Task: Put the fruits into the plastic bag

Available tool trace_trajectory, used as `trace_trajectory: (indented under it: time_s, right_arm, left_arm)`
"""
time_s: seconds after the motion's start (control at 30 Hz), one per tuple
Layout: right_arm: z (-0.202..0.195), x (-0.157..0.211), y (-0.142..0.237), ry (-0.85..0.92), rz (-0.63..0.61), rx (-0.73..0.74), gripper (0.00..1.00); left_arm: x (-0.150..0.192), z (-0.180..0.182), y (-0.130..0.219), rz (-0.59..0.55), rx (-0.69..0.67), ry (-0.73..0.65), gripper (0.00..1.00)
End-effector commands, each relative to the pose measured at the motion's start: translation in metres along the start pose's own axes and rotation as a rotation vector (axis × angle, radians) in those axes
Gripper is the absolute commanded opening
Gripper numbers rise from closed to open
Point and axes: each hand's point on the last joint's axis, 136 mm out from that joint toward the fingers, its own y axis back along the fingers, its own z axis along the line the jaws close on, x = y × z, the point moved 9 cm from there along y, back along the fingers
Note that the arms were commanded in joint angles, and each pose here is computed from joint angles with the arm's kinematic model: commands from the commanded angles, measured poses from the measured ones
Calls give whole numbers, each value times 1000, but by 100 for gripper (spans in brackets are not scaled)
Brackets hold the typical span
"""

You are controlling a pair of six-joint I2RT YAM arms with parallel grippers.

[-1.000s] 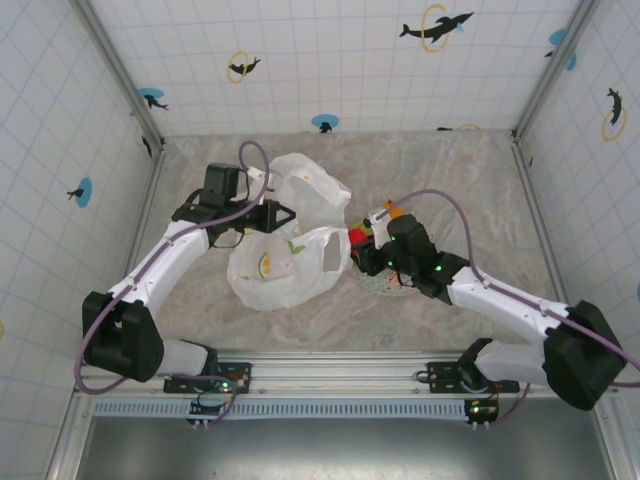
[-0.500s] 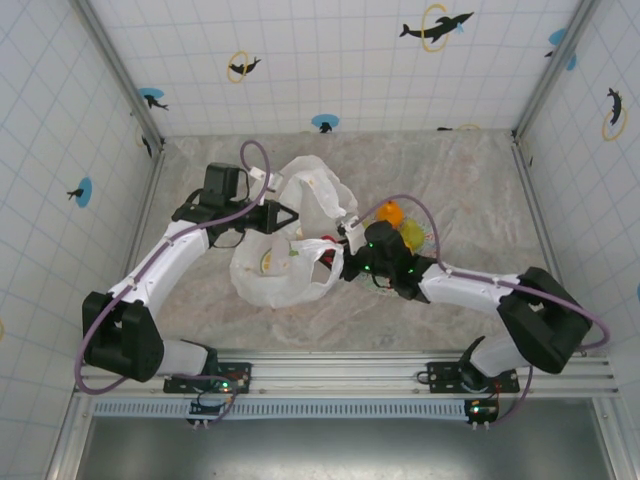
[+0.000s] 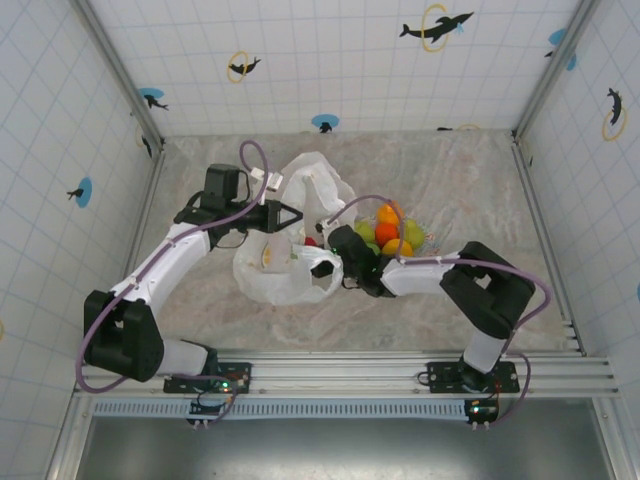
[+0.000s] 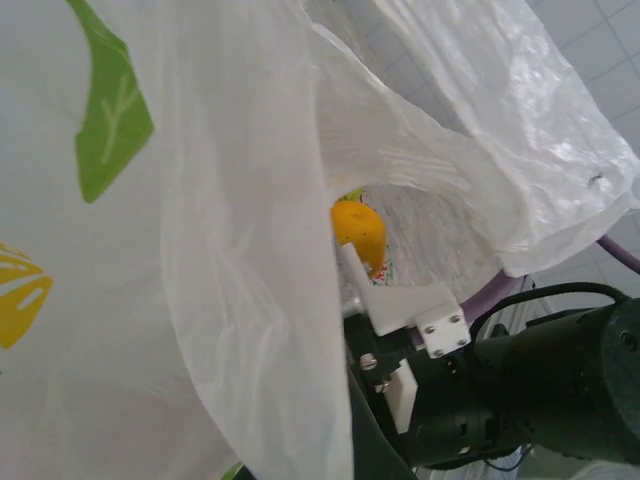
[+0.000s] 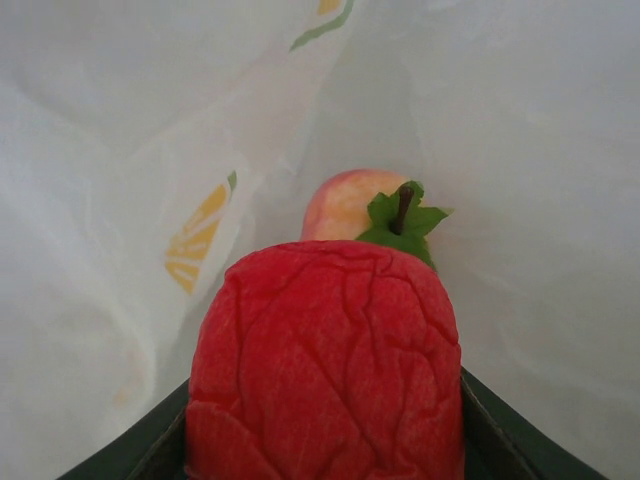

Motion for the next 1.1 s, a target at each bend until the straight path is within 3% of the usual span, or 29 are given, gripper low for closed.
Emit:
trace_trajectory:
  time_s: [0.0,0.37,0.8,1.07]
  right_arm:
    - [12,-13,-13,-95,-35,-19,50]
    - [26,-19,-32,-178,31,-108,62]
    - [33,-29,-6,-114,17,-224,74]
    - [19,-34,18,-46,1,-73,73]
  left_arm:
    - [0,0,-4,-6,38,6,0]
    - [-1,6,-6,-27,-15,17,0]
    - [-1,11,-7,-32,-50,20,0]
    - [-4,10,-3,-49,-66,-6,0]
